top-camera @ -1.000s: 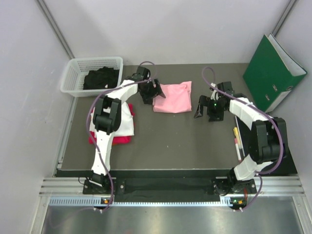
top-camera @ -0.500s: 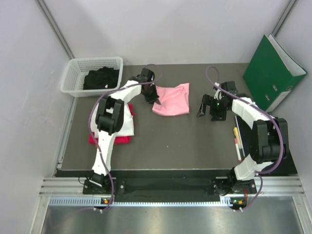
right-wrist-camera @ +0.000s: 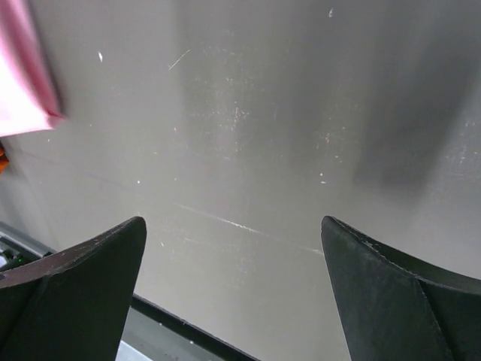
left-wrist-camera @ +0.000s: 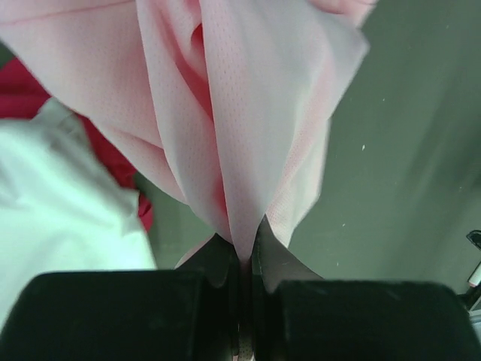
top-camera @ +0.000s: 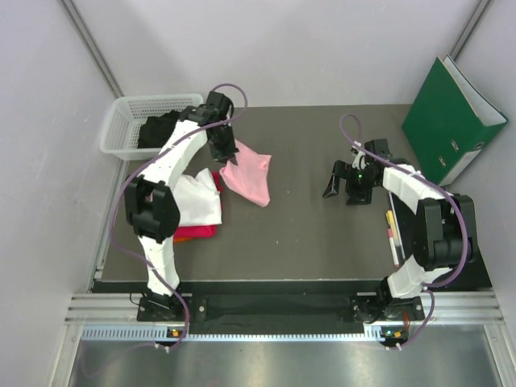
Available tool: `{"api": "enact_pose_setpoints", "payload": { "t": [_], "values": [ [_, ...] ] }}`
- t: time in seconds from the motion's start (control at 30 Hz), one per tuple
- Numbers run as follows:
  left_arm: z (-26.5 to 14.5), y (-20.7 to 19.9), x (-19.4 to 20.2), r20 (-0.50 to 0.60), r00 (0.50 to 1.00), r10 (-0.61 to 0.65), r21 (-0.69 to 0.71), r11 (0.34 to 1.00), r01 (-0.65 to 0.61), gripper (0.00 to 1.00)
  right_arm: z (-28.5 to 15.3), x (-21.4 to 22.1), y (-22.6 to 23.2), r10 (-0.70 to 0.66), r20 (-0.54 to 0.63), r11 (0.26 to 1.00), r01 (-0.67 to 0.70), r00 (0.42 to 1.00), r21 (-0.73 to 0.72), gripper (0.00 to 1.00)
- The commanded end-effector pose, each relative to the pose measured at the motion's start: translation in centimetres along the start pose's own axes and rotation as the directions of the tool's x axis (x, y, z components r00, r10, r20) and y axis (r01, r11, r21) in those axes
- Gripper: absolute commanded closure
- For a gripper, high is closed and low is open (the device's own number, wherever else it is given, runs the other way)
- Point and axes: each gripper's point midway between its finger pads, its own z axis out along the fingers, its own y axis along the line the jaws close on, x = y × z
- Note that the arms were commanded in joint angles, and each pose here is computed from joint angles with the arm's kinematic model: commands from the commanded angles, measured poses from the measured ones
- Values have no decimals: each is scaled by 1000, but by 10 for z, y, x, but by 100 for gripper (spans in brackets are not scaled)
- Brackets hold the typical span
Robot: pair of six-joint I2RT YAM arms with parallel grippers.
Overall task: Fold and stack the t-shirts
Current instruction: Put the neatly folded tshirt into the corner of the board with the left arm
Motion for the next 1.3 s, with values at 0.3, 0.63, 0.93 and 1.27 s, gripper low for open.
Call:
{"api": "enact_pose_setpoints", "payload": {
  "t": [0.3, 0.63, 0.93, 1.27],
  "values": [
    [-95, 56, 27, 83, 986, -146, -69, 986, 152, 100, 2, -5, 9, -2, 34, 997, 5, 999, -77, 0],
    [-89, 126, 69, -10, 966, -257, -184, 950, 251, 100, 2, -5, 11, -6, 30, 996, 9, 1000, -87, 0],
    [-104, 175, 58, 39, 940, -338, -181, 923, 339, 100, 5, -2, 10, -1, 15, 996, 2, 1000, -92, 0],
    [-113, 204, 65, 43, 927, -371, -226, 901, 371, 100, 7, -3, 10, 0, 9, 996, 1, 1000, -94, 0]
  ]
}}
